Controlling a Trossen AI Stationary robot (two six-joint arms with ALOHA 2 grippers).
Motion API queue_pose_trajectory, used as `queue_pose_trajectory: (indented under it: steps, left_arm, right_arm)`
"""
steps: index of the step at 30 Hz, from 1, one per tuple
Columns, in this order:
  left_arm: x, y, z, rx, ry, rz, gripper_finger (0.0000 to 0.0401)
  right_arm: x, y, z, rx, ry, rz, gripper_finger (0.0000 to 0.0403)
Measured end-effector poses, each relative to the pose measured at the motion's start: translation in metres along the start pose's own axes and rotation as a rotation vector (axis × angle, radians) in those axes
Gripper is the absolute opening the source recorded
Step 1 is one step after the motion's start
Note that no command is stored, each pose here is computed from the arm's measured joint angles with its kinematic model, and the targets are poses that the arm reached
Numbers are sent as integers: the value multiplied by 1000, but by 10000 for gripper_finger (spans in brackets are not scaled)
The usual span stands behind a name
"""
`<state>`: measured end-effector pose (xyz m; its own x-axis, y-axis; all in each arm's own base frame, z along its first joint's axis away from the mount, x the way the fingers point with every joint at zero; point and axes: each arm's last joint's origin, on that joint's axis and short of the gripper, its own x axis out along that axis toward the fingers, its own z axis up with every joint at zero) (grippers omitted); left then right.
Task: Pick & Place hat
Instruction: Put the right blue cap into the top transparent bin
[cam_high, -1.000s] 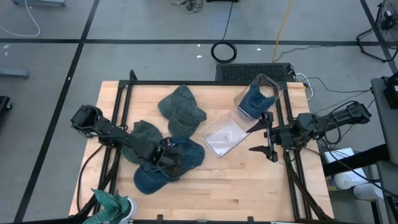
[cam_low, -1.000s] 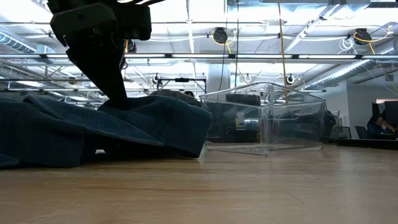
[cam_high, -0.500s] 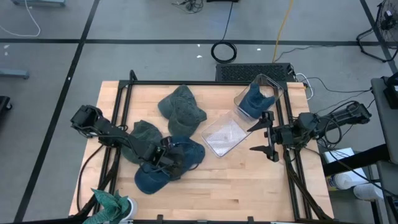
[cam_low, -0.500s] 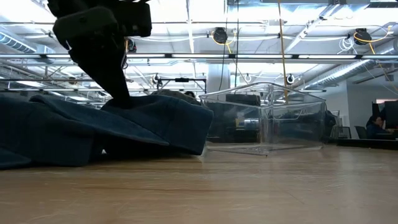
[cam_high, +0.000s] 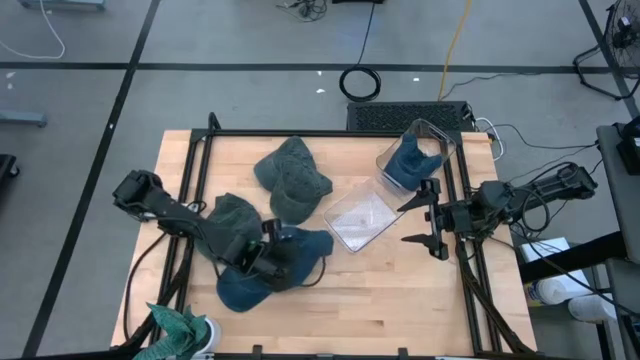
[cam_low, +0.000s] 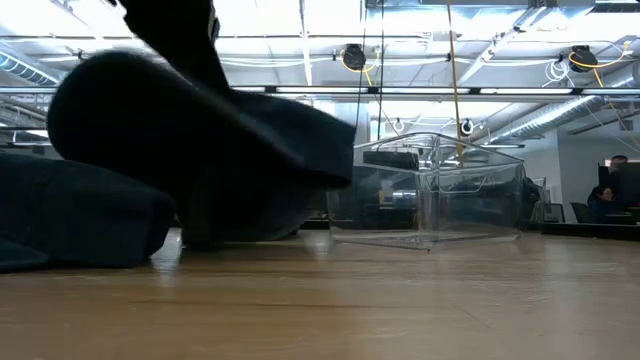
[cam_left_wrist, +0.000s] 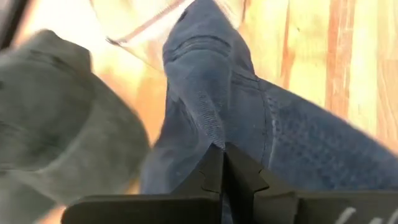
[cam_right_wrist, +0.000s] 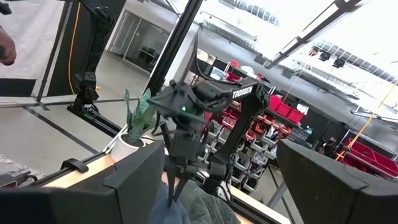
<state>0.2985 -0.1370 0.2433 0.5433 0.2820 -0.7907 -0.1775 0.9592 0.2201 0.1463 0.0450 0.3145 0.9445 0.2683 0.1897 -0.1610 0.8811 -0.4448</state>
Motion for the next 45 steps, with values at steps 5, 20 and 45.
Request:
queue_pose_trajectory:
  steps: [5,20,45]
  left_arm:
    - [-16,-1,7,39,-27,73,4]
    - [-40,-9,21,161,-158,159,4]
    - [-67,7,51,1031,-42,894,10]
  right_arm:
    - [0,-1,1,4,-5,-10,297]
    - [19,4,-13,-3,75,-49,297]
    - [65,-116,-35,878,448,-260,297]
